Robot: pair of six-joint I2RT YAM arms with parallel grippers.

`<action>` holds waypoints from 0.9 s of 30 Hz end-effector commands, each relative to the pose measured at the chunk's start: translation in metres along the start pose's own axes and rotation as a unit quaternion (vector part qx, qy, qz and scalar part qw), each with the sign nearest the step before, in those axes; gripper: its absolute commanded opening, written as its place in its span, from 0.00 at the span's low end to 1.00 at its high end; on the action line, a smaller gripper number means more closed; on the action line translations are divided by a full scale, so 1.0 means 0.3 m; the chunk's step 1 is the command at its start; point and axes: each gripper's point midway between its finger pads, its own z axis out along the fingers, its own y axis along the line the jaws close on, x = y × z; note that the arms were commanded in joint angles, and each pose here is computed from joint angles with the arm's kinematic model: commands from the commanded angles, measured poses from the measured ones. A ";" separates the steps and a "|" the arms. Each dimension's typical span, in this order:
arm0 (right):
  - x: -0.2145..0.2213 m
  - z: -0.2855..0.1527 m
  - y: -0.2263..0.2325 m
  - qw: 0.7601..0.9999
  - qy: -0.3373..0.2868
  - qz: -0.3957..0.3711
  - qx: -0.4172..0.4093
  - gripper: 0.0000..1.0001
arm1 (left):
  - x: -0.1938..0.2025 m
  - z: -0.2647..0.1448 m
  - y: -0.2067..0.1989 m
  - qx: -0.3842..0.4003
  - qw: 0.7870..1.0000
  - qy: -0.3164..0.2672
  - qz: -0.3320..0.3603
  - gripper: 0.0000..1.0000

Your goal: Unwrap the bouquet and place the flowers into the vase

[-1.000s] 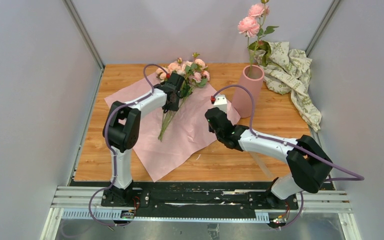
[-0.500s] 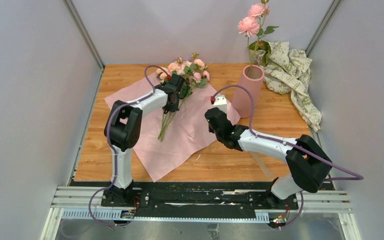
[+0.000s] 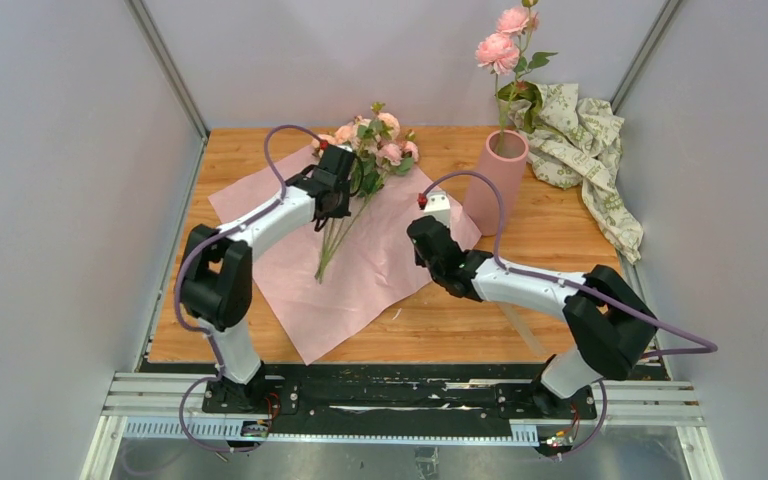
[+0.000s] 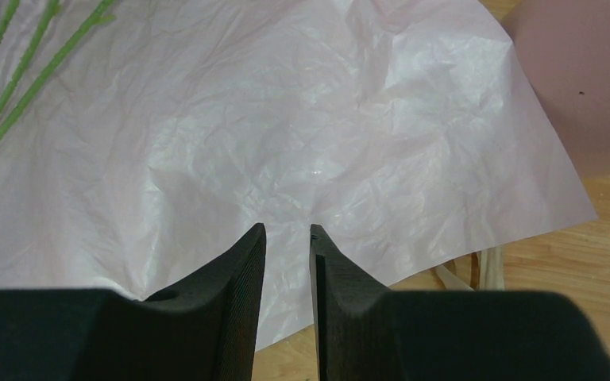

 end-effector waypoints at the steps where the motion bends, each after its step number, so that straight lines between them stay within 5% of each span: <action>1: -0.008 0.029 0.020 1.000 0.001 0.008 -0.004 0.30 | -0.155 -0.156 -0.022 0.023 0.995 -0.098 -0.014 0.00; 10: -0.146 0.050 0.108 0.997 -0.048 0.027 -0.045 0.31 | -0.221 -0.402 -0.081 0.064 0.980 -0.188 -0.014 0.00; 17: -0.462 -0.001 0.234 0.983 -0.133 0.049 -0.118 0.63 | -0.197 -0.536 -0.068 0.076 0.969 -0.233 -0.030 0.00; 27: -0.584 0.036 0.376 0.942 -0.104 0.181 -0.264 0.71 | -0.205 -0.691 -0.057 0.108 0.954 -0.278 -0.038 0.00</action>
